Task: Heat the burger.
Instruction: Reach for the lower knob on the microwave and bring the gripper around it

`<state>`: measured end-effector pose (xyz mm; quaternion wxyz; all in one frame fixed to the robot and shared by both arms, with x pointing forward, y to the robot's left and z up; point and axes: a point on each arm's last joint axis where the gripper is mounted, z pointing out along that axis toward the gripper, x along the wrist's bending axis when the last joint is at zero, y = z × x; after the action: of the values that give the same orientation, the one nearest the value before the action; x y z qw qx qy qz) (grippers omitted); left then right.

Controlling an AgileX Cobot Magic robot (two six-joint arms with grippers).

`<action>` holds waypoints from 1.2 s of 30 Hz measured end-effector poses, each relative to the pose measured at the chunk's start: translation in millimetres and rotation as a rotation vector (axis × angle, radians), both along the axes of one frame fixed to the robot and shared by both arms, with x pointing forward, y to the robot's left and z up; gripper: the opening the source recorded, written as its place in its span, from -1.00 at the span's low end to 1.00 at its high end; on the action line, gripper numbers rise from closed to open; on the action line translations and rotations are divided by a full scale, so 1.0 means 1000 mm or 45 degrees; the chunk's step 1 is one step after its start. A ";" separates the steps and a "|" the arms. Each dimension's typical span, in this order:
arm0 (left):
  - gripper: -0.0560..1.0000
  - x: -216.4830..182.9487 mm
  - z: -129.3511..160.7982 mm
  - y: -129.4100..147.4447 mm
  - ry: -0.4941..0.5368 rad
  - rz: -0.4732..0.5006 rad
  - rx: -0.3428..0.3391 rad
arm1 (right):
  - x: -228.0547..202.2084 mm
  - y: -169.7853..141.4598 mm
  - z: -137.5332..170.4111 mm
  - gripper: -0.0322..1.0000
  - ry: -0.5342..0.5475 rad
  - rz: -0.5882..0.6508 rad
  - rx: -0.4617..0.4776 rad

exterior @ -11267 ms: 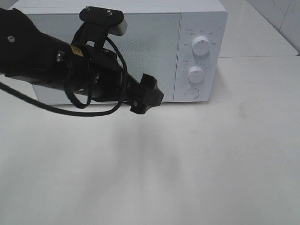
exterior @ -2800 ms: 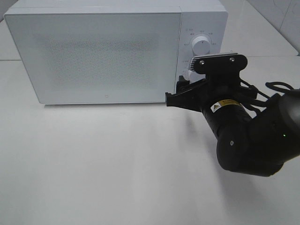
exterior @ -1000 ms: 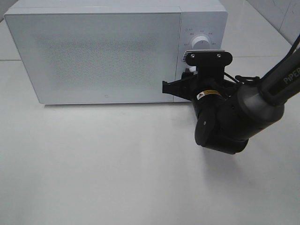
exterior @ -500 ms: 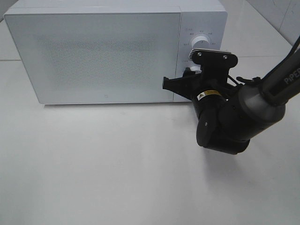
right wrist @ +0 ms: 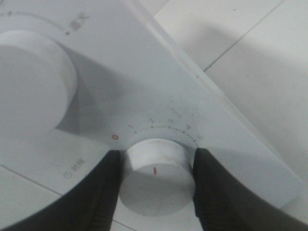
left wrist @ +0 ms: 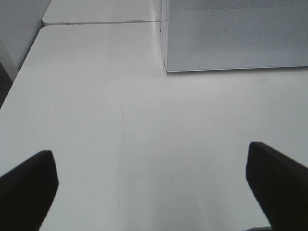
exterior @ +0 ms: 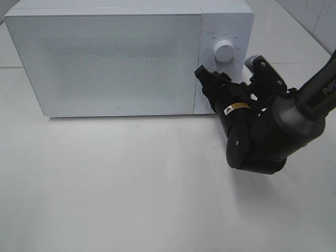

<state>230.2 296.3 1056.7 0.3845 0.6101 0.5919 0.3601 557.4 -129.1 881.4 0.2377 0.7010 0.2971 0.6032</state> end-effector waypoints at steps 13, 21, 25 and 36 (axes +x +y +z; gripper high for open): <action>0.97 0.000 0.000 0.000 0.000 0.000 0.000 | -0.001 0.000 -0.001 -0.09 0.022 -0.108 0.765; 0.97 0.000 0.000 0.000 0.000 0.000 0.000 | -0.001 0.001 -0.001 -0.09 0.041 -0.155 1.169; 0.97 0.000 0.000 0.000 0.000 0.000 0.000 | -0.001 0.002 -0.001 -0.09 0.048 -0.166 1.280; 0.97 0.000 0.000 0.000 0.000 0.000 0.000 | -0.001 0.002 0.000 -0.09 0.052 -0.180 1.427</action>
<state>230.2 296.3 1056.7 0.3845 0.6101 0.5919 0.3601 556.8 -126.8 880.9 -0.1367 0.7498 -0.1118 0.6377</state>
